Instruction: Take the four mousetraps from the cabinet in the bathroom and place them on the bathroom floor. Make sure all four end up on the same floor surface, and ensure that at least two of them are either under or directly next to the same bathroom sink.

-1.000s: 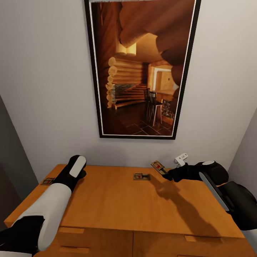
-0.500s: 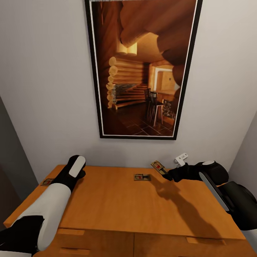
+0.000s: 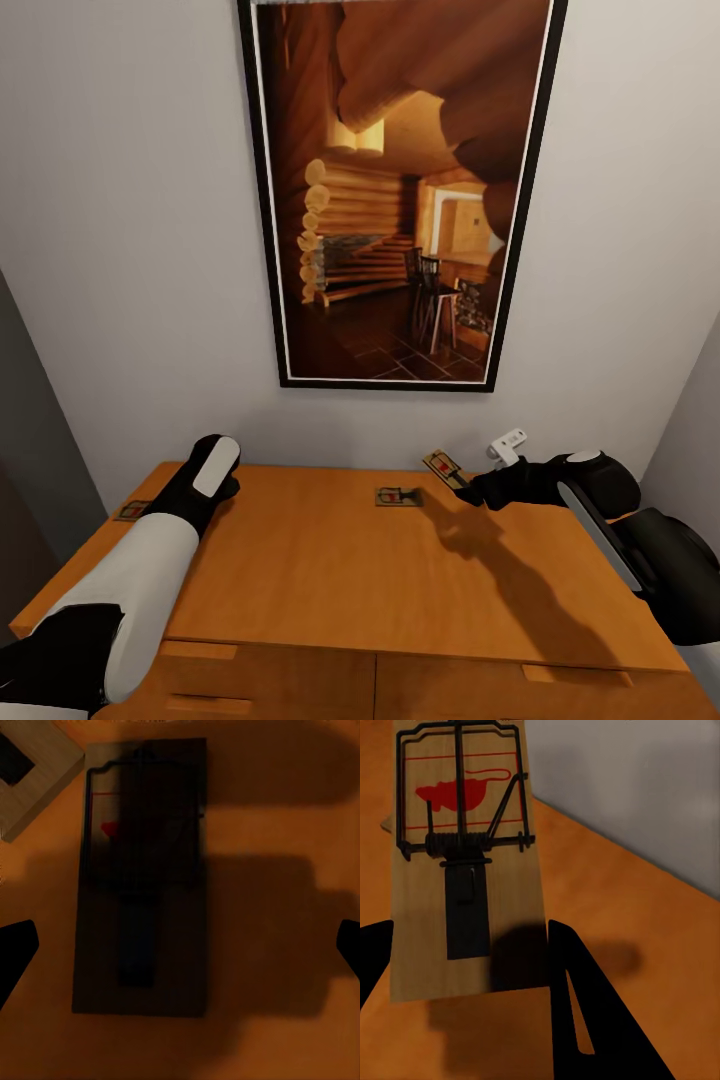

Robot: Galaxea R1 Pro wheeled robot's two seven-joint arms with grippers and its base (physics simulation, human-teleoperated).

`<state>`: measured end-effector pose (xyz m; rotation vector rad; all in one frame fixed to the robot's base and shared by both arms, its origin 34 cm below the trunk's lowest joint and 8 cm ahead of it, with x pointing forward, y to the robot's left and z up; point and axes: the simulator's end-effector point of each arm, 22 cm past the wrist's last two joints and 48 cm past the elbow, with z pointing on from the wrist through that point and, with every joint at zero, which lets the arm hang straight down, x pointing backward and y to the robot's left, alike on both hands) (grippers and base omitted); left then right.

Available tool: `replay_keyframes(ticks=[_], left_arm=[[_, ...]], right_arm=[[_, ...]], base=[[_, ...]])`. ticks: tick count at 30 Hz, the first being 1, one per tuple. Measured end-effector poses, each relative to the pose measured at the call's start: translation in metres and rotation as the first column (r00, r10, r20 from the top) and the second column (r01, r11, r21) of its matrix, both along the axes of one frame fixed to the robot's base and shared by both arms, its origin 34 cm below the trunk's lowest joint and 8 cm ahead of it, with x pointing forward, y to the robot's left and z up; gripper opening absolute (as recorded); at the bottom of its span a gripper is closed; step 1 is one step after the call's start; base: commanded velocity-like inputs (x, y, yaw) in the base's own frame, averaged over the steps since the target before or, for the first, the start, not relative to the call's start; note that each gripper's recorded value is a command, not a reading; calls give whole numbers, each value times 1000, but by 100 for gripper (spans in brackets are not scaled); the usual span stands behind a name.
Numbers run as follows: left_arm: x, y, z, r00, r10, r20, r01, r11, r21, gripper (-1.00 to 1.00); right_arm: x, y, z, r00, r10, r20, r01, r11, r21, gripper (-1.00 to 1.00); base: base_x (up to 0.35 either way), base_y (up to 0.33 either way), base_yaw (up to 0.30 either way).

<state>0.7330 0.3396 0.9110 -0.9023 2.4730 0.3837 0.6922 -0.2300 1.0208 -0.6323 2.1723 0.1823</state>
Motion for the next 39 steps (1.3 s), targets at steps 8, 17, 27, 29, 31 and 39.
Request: replay_keyframes(ticks=[8,17,27,29,31,39], left_arm=[[-1,7,0,1000,6,-2,-6,1000,7,100],[-5,27,-1,999,31,-7,-31,999,20,100],[-4,30,1,999,36,-3,-36,999,21,100],[-4,30,1,999,36,-2,-35,999,21,100],[-4,30,1,999,35,-1,-35,999,21,100],[-4,30,0,999,35,-3,-35,999,21,100]], right_arm=[[0,0,0,1000,0,1,0,1000,-1,-100],[0,0,0,1000,0,-1,0,1000,-1,-100],[0,0,0,1000,2,-2,-2,1000,6,-100],[0,1,0,1000,2,-3,-2,1000,7,-100],[0,0,0,1000,2,-2,-2,1000,7,-100],[0,0,0,1000,2,-2,-2,1000,7,-100]], base=[[0,0,0],[0,0,0],[0,0,0],[0,0,0],[0,0,0],[0,0,0]])
